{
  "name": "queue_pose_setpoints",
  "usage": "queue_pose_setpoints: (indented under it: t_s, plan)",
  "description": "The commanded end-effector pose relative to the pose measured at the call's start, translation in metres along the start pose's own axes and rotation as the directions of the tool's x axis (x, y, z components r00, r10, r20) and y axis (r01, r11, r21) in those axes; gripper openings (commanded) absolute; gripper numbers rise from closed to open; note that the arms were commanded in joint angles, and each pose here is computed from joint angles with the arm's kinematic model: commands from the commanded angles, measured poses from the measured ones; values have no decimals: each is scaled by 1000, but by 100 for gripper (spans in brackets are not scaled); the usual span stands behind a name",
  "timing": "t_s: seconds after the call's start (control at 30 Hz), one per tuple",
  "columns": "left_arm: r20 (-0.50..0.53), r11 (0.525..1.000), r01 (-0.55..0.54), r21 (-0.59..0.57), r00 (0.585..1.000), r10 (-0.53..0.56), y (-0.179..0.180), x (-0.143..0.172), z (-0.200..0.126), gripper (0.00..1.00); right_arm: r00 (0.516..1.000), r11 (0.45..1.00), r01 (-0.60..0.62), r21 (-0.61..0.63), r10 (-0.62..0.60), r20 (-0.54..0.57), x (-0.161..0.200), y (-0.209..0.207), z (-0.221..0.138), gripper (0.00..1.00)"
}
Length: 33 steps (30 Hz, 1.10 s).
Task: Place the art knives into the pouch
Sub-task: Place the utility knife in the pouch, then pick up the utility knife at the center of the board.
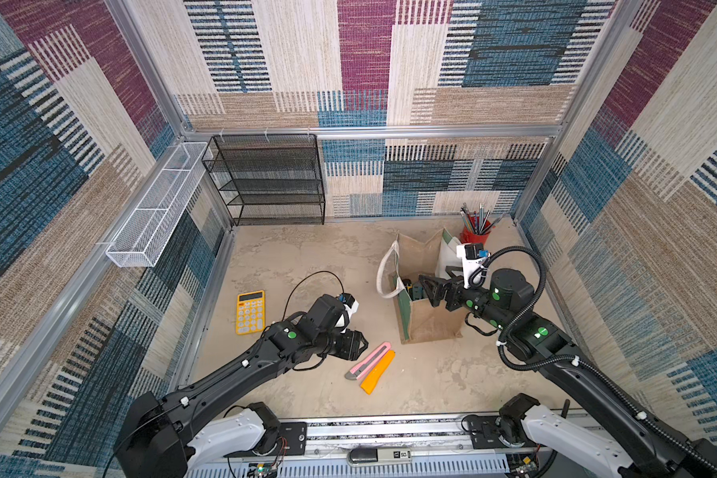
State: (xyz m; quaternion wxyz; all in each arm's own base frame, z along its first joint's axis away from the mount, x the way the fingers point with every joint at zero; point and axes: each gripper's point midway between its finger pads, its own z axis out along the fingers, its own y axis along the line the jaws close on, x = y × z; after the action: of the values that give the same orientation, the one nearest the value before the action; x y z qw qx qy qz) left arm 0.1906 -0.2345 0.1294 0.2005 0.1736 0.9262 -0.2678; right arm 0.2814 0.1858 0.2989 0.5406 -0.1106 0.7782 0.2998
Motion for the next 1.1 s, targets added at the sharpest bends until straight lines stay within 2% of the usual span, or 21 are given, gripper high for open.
queue_pose_setpoints:
  t_s: [0.0, 0.3, 0.67, 1.07]
  plan:
    - [-23, 1000, -1, -14, 1000, 1, 3, 8, 5, 58, 998, 999, -18, -32, 19, 62, -13, 7, -3, 100]
    - [-125, 998, -11, -67, 992, 2, 13, 37, 23, 55, 998, 999, -35, -4, 36, 47, -5, -1, 2, 100]
    - [-199, 991, -7, -135, 980, -21, 23, 60, 38, 52, 999, 999, -40, 15, 40, 33, -4, -5, 8, 100]
    - [-287, 964, -87, -250, 958, 12, 34, 78, 50, 46, 999, 998, -42, 38, 42, 13, -3, -8, 14, 99]
